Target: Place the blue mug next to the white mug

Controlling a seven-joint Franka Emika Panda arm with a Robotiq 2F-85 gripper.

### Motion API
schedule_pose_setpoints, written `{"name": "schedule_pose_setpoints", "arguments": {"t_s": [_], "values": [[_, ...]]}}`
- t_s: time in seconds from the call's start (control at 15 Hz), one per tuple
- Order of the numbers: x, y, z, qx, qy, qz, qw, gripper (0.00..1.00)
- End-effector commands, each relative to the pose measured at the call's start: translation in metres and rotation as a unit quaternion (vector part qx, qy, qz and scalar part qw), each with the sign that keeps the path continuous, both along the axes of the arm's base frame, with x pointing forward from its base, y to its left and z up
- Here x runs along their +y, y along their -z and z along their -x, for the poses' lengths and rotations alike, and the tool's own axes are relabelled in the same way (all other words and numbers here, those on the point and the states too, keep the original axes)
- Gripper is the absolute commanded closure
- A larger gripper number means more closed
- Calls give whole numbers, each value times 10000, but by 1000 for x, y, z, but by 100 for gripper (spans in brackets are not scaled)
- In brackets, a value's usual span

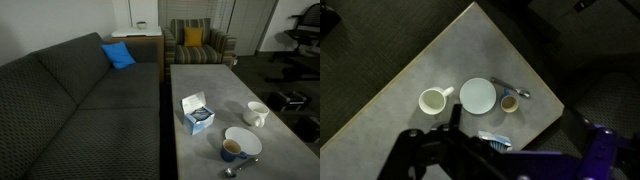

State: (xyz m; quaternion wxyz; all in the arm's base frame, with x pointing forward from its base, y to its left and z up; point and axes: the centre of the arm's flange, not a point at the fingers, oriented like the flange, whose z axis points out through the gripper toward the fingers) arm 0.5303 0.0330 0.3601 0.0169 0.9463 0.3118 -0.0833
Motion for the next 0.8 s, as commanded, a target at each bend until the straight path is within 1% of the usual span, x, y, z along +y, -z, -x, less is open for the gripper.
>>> {"name": "schedule_pose_setpoints", "arguments": {"t_s": [0.0,0.07,0.13,0.2,0.47,0.6,0.73], "values": [[15,20,-38,220,-352,-79,9991,0],[19,22,-42,383,-629,-353,9967,0],[20,23,-44,445,-673,-347,9961,0],[21,22,-25,236,-476,-218,9983,0],[24,28,-35,339,-618,-263,9972,0],[24,26,-29,215,-566,-224,9979,0],[30,32,-35,220,-580,-164,9979,0]]}}
